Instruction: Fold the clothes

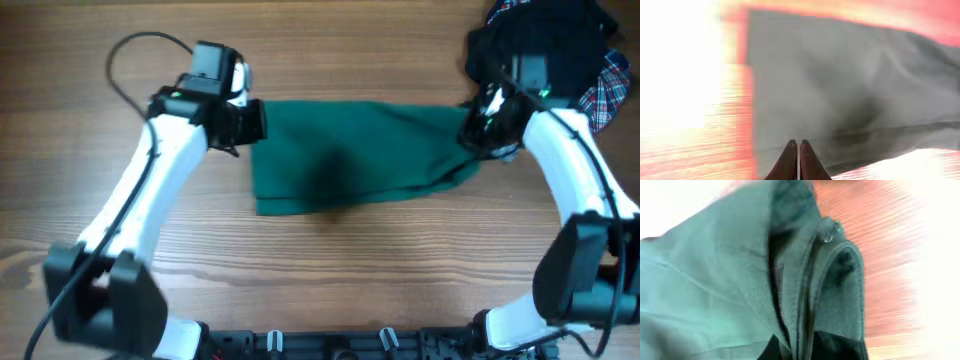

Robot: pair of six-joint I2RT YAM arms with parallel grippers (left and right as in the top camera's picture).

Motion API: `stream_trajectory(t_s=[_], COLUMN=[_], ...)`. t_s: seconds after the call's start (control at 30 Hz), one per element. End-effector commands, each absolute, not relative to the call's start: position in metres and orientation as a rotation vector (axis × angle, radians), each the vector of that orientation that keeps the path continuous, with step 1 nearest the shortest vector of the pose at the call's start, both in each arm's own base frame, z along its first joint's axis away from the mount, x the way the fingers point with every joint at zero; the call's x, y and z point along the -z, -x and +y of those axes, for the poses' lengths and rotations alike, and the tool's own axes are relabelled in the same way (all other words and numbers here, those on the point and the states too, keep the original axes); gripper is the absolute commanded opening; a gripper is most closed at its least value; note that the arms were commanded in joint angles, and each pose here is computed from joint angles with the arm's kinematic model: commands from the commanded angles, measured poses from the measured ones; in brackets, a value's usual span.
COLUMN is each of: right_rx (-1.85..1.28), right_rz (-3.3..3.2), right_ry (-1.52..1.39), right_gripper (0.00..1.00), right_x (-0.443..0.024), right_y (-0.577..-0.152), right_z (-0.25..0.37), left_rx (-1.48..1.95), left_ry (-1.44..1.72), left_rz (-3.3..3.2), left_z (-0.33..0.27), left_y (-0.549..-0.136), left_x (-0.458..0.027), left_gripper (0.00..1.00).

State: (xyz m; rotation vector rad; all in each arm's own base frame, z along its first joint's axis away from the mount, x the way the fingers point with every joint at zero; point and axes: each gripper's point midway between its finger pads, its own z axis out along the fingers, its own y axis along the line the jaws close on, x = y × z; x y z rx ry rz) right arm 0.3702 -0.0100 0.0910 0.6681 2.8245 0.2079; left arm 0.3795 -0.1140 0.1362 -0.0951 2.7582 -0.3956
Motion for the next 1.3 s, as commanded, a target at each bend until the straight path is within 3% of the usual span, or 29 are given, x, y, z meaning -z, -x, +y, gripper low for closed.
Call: stream_trajectory(t_s=[0.0,0.13,0.3,0.37,0.47,0.77,0.8,0.83,0.93,1.03,1.07,1.1,1.13,1.17,1.2,1.27], right_rx=[0.107,0.206,0.111,0.128,0.15,-0.088,-0.125,-0.269,-0.572,-0.609,-0.602,-0.601,-0.585,-0.543,-0.516,-0.497], right_rz=[2.665,2.616,2.584,2.591,2.606,2.458,2.457,2.444,2.333,2.299,2.291,2.288,2.292,2.308,2.356,2.479], right_ry=[-0.597,-0.4,0.071,0.421,0.662,0.854,0.864,0.898,0.949,0.923,0.886,0.828,0.753,0.668,0.582,0.461], right_gripper=[0.04,0.04,0.04,0.04,0.04,0.04,0.11,0.6,0.85,0.96,0.96,0.89,0.71,0.24,0.04,0.04], right_x=[-0.157,-0.191,-0.196,-0.173,-0.14,-0.134,-0.13,-0.128,-0.161,-0.186,-0.199,-0.213,-0.224,-0.229,-0.225,-0.194], right_y=[-0.387,-0.398,-0.396,-0.382,-0.368,-0.359,-0.359,-0.354,-0.344,-0.346,-0.351,-0.357,-0.364,-0.374,-0.383,-0.389], right_z=[-0.038,-0.002,0.119,0.176,0.218,0.306,0.313,0.333,0.369,0.361,0.349,0.336,0.321,0.303,0.282,0.262], left_rx=[0.377,0.379,0.382,0.379,0.364,0.361,0.362,0.361,0.361,0.361,0.361,0.361,0.361,0.36,0.36,0.359], left_ry=[0.123,0.152,0.155,0.158,0.131,0.136,0.136,0.136,0.136,0.137,0.137,0.137,0.137,0.137,0.138,0.139], left_rz=[2.611,2.512,2.467,2.489,2.515,2.546,2.546,2.546,2.548,2.549,2.549,2.55,2.551,2.553,2.556,2.564], left_z=[-0.091,-0.075,-0.069,-0.068,-0.067,-0.065,-0.066,-0.065,-0.065,-0.065,-0.065,-0.065,-0.065,-0.065,-0.065,-0.065], left_y=[-0.374,-0.355,-0.332,-0.325,-0.319,-0.305,-0.305,-0.305,-0.304,-0.304,-0.304,-0.304,-0.304,-0.303,-0.303,-0.301], left_x=[-0.191,-0.233,-0.257,-0.255,-0.252,-0.251,-0.251,-0.251,-0.251,-0.251,-0.251,-0.251,-0.251,-0.25,-0.25,-0.249], left_gripper=[0.04,0.04,0.04,0.04,0.04,0.04,0.04,0.04,0.04,0.04,0.04,0.04,0.04,0.04,0.04,0.04])
